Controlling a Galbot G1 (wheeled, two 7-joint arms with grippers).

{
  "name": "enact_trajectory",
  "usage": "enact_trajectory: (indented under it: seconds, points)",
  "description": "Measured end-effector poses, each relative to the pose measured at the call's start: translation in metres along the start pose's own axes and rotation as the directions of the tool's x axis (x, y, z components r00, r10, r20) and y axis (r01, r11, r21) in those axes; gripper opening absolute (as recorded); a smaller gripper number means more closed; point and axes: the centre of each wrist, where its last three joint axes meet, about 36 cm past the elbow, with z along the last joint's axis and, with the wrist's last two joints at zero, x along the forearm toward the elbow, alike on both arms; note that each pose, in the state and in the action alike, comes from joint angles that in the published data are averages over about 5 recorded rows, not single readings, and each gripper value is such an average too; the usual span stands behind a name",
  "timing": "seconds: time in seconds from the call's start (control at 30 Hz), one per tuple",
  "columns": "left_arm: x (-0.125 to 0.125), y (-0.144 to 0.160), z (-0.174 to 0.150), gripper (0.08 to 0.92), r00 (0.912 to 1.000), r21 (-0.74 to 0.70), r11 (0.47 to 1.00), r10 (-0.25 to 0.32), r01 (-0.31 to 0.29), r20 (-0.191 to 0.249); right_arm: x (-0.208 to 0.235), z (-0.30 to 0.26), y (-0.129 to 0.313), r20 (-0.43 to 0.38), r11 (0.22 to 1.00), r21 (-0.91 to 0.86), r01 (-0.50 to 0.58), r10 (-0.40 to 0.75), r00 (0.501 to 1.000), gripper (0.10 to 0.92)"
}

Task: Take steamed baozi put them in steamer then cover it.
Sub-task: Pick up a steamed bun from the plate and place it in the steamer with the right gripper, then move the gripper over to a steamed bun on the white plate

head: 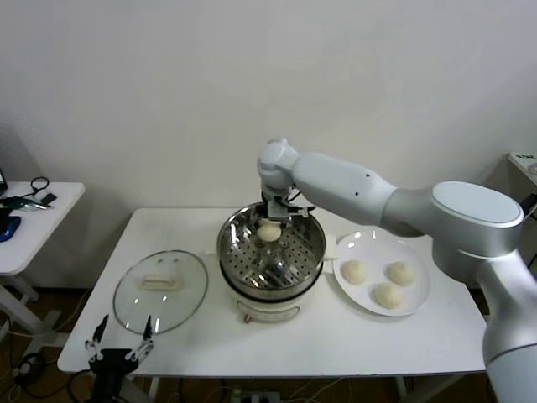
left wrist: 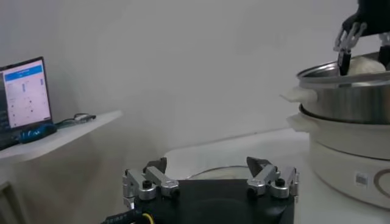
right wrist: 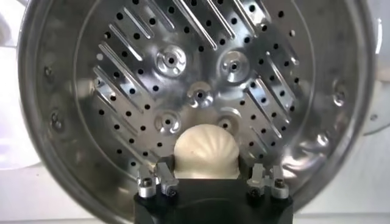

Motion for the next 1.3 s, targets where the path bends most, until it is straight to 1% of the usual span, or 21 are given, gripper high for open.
enact_trajectory:
  seconds: [0.1,0.23,0.33,0.53,0.7,0.83,0.93,1.03,1.1,1.2,1.3]
  points:
    - [-0.001,-0.001,0.0,0.823,1.0,-0.001,1.0,0.002,-0.002,0.001,-0.004,-0.001,0.001,-0.004,1.0,0.0,0.009,-0.009,1.0,0.7]
    - [-0.002,-0.002,-0.001,0.823,1.0,-0.002,1.0,0.002,-0.002,0.003,-0.006,-0.002,0.001,-0.005,1.0,-0.002,0.009,-0.009,1.0,0.787]
    - [-0.002,-0.002,-0.001,0.823,1.0,-0.003,1.0,0.0,0.0,0.002,-0.006,-0.002,0.001,-0.006,1.0,-0.004,0.006,-0.006,1.0,0.817]
    - [-0.001,-0.001,-0.001,0.823,1.0,-0.006,1.0,-0.006,0.006,-0.001,0.003,0.001,0.005,-0.013,1.0,-0.01,0.003,-0.003,1.0,0.823]
    - [-0.001,-0.002,-0.002,0.823,0.9999,-0.007,1.0,-0.011,0.011,0.001,0.021,0.009,0.015,-0.013,0.999,-0.046,-0.005,0.004,1.0,0.823]
    - [-0.002,-0.001,-0.003,0.823,0.9998,-0.009,1.0,-0.018,0.018,0.006,0.044,0.019,0.032,0.0,0.992,-0.12,-0.028,0.028,1.0,0.823]
    - [-0.002,0.001,-0.003,0.823,0.9997,-0.011,1.0,-0.024,0.024,0.009,0.062,0.027,0.053,0.005,0.974,-0.219,-0.063,0.066,0.998,0.823]
    - [-0.004,0.004,-0.004,0.823,0.9994,-0.011,0.999,-0.032,0.032,0.013,0.079,0.033,0.08,-0.001,0.929,-0.356,-0.105,0.112,0.994,0.823]
    - [-0.005,0.006,-0.005,0.823,0.9992,-0.01,0.999,-0.037,0.037,0.016,0.087,0.036,0.101,-0.008,0.878,-0.463,-0.124,0.136,0.991,0.823]
    - [-0.006,0.009,-0.007,0.823,0.999,-0.009,0.999,-0.04,0.04,0.021,0.096,0.04,0.135,-0.018,0.77,-0.623,-0.135,0.158,0.987,0.823]
    - [-0.006,0.01,-0.009,0.823,0.9989,-0.008,0.999,-0.038,0.038,0.027,0.099,0.041,0.17,-0.019,0.631,-0.765,-0.126,0.174,0.985,0.823]
